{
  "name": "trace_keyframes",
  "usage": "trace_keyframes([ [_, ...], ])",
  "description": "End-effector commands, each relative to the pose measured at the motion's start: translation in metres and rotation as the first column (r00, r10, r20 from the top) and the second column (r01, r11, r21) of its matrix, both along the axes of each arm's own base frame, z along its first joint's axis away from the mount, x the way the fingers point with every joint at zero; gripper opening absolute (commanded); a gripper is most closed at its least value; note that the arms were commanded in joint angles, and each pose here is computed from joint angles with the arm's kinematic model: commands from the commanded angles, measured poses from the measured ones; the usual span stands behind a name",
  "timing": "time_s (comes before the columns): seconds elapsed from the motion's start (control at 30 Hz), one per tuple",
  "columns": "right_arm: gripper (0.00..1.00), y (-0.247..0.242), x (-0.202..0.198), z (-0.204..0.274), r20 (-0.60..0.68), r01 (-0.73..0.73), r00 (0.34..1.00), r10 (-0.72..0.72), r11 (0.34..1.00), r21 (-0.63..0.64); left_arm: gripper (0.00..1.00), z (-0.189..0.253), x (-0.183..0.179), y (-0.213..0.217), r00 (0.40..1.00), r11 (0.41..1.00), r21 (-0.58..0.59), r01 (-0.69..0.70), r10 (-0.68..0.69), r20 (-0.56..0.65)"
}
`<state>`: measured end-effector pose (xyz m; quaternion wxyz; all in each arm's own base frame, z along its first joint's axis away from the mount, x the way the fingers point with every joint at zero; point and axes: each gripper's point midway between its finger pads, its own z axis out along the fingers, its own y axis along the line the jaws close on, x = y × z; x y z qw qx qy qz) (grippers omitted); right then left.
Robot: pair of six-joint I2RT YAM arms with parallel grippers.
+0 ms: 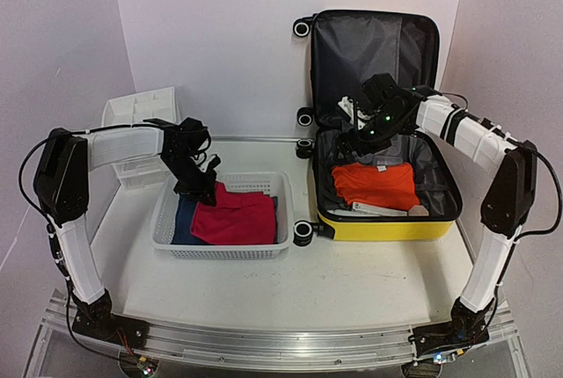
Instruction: Open, take out, and arrange the luggage
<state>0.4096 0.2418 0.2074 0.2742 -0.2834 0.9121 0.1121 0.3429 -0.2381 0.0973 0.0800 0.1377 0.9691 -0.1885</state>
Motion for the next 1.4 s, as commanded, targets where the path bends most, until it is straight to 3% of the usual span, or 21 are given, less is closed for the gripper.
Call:
trace_keyframes([
  [0.0, 0.98, 0.002, 0.014, 0.014, 0.047, 0.02, 0.999, -0.021, 1.0, 0.01, 0.21, 0.02, 0.009, 0.022, 0.991, 0.992, 0.079, -0.094, 0.086, 0.098],
  [0.07, 0.98, 0.003, 0.015, 0.013, 0.044, 0.015, 0.999, -0.015, 1.0, 0.007, 0.29, 0.023, 0.009, 0.039, 0.982, 0.976, 0.144, -0.165, 0.148, 0.118],
  [0.17, 0.98, 0.001, 0.016, 0.014, 0.052, 0.014, 0.999, -0.014, 1.0, -0.003, 0.51, 0.033, 0.003, 0.075, 0.946, 0.912, 0.266, -0.312, 0.273, 0.173],
  [0.23, 0.98, 0.0, 0.015, 0.012, 0.051, 0.016, 0.999, -0.016, 1.0, -0.012, 0.53, 0.049, -0.001, 0.091, 0.917, 0.875, 0.291, -0.386, 0.332, 0.22],
  [0.33, 0.98, -0.005, 0.017, 0.008, 0.041, 0.053, 0.998, -0.052, 0.998, -0.019, 0.56, 0.064, 0.005, 0.077, 0.917, 0.902, 0.214, -0.375, 0.327, 0.228],
  [0.47, 0.98, -0.025, 0.024, 0.001, 0.008, 0.195, 0.981, -0.195, 0.979, -0.056, 0.57, 0.063, 0.009, 0.018, 0.978, 0.984, 0.043, -0.171, 0.164, 0.125],
  [0.6, 0.98, -0.038, 0.022, -0.006, -0.054, 0.24, 0.968, -0.243, 0.969, -0.059, 0.58, 0.06, 0.009, -0.021, 0.995, 0.993, -0.112, -0.046, 0.055, 0.084],
  [0.73, 0.98, -0.048, 0.015, -0.015, -0.183, 0.27, 0.946, -0.268, 0.963, -0.015, 0.6, 0.053, 0.012, -0.034, 0.998, 0.988, -0.153, -0.033, 0.04, 0.047],
  [0.87, 0.98, -0.066, 0.013, -0.033, -0.343, 0.335, 0.883, -0.32, 0.942, -0.014, 0.68, 0.075, 0.024, -0.033, 0.99, 0.988, -0.153, -0.034, 0.055, 0.132],
  [0.93, 0.98, -0.067, 0.011, -0.04, -0.363, 0.298, 0.886, -0.289, 0.954, -0.034, 0.73, 0.088, 0.029, -0.031, 0.982, 0.988, -0.152, -0.034, 0.062, 0.179],
  [1.17, 0.98, -0.058, 0.004, -0.065, -0.38, 0.065, 0.921, -0.088, 0.995, -0.074, 0.74, 0.118, 0.034, -0.027, 0.963, 0.984, -0.17, -0.05, 0.093, 0.252],
  [1.37, 0.86, -0.05, 0.013, -0.085, -0.331, -0.115, 0.942, 0.045, 0.974, -0.195, 0.74, 0.116, 0.029, -0.028, 0.97, 0.978, -0.194, -0.074, 0.116, 0.214],
])
